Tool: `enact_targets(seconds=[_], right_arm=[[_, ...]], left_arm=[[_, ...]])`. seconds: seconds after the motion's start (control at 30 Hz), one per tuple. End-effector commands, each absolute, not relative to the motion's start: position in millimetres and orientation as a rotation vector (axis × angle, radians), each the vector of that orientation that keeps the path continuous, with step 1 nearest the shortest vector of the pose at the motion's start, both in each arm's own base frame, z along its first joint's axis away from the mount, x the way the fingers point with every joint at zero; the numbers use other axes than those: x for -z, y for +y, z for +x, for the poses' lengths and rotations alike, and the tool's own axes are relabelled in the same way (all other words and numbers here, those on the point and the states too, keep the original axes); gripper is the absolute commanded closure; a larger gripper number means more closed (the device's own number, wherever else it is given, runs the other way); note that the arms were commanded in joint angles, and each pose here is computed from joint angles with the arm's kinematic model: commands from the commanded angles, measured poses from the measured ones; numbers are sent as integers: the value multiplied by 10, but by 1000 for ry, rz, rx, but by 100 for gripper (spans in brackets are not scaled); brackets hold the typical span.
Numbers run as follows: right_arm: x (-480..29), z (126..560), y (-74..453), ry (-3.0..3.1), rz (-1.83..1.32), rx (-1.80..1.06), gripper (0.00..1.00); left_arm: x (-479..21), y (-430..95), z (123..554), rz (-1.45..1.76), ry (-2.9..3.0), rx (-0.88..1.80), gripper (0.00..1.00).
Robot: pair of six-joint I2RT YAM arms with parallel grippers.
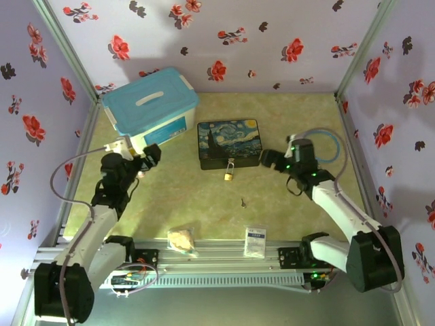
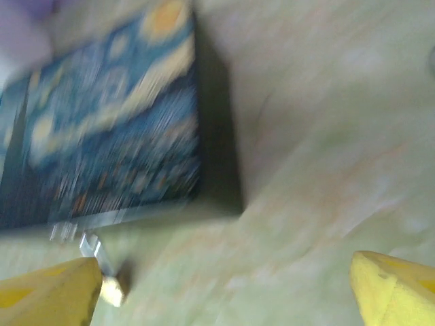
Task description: Unlock the padlock with the key
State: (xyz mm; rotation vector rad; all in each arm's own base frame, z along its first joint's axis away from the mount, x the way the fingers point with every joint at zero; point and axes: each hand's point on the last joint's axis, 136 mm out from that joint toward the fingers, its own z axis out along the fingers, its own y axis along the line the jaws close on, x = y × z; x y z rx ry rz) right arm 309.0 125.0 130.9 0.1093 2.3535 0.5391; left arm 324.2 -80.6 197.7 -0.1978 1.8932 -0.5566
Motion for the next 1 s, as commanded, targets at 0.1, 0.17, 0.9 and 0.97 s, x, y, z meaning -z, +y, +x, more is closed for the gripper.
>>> enact_targets(seconds=[0.1,0.17,0.9,0.97], right_arm=[[-804,2472,1652,2622,-44,-462,13],[-689,2359,1745,2660,-92,-436,18],[-59,1909,2130,2784,-330,-280,60],[-31,1892,2131,2793,-355,-249,64]], left_arm=[[-1864,-1476,2964,-76,2042,737,0],[-1798,-1696,2888,-28,2077,760,0],[-1642,-2515,2642,148,2151,890,0],[-1623,-2532,2633,151,2156,894,0]])
